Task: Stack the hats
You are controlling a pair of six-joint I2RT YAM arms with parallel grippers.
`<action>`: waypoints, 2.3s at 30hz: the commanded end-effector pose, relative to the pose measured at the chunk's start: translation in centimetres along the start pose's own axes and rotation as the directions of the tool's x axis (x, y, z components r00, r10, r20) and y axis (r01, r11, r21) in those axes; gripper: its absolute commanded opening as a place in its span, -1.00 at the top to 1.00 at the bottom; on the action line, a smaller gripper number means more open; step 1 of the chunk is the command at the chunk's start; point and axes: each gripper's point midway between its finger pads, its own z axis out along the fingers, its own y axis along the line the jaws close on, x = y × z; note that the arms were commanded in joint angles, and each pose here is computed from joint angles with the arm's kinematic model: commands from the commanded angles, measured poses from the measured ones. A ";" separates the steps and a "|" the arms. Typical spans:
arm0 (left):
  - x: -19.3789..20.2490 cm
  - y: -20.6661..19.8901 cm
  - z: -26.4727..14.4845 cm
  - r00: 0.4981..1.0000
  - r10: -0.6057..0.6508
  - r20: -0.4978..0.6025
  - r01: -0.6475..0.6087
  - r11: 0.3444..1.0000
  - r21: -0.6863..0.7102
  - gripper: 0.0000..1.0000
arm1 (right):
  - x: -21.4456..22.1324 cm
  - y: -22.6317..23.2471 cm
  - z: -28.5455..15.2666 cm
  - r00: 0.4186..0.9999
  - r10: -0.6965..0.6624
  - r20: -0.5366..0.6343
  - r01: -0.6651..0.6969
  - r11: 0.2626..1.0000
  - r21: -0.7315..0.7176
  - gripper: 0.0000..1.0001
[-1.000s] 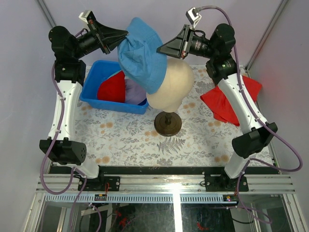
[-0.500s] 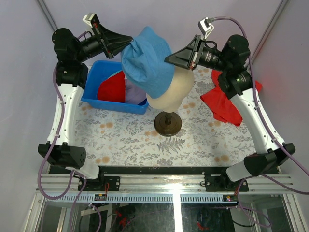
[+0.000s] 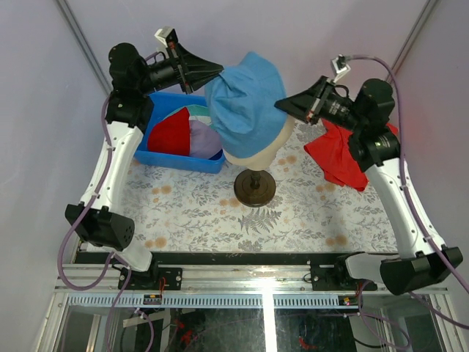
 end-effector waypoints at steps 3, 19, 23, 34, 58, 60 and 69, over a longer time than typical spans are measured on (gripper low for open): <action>-1.1 0.2 0.7 0.998 0.041 0.038 -0.041 0.999 0.020 0.67 | -1.3 -2.8 -4.4 0.993 0.002 0.118 -0.015 0.994 0.105 1.00; -1.5 6.7 -1.7 0.995 0.040 0.088 -0.033 0.996 -0.085 0.30 | 3.0 -9.1 -6.4 0.993 0.074 0.092 -0.094 0.966 0.241 1.00; -1.1 10.0 -3.8 0.993 0.028 0.113 -0.011 0.989 -0.145 0.25 | 4.7 -11.4 -6.8 0.991 0.107 0.076 -0.125 0.953 0.277 1.00; 0.1 15.2 -5.5 0.993 0.053 0.107 -0.027 0.973 -0.228 0.12 | 4.4 -11.6 -6.3 0.992 0.113 0.061 -0.125 0.956 0.265 1.00; 2.0 18.9 -1.8 1.000 0.028 0.009 -0.025 0.970 -0.242 0.01 | 3.5 -10.8 -5.7 0.989 0.130 0.066 -0.142 0.959 0.245 1.00; 2.2 18.4 -1.5 1.000 0.027 0.009 -0.024 0.975 -0.220 0.04 | 3.6 -11.0 -5.7 0.989 0.134 0.065 -0.146 0.958 0.247 1.00; 3.0 17.5 -1.6 1.000 0.010 0.014 -0.007 0.985 -0.170 0.66 | 4.3 -12.0 -5.7 0.986 0.157 0.057 -0.166 0.952 0.256 1.00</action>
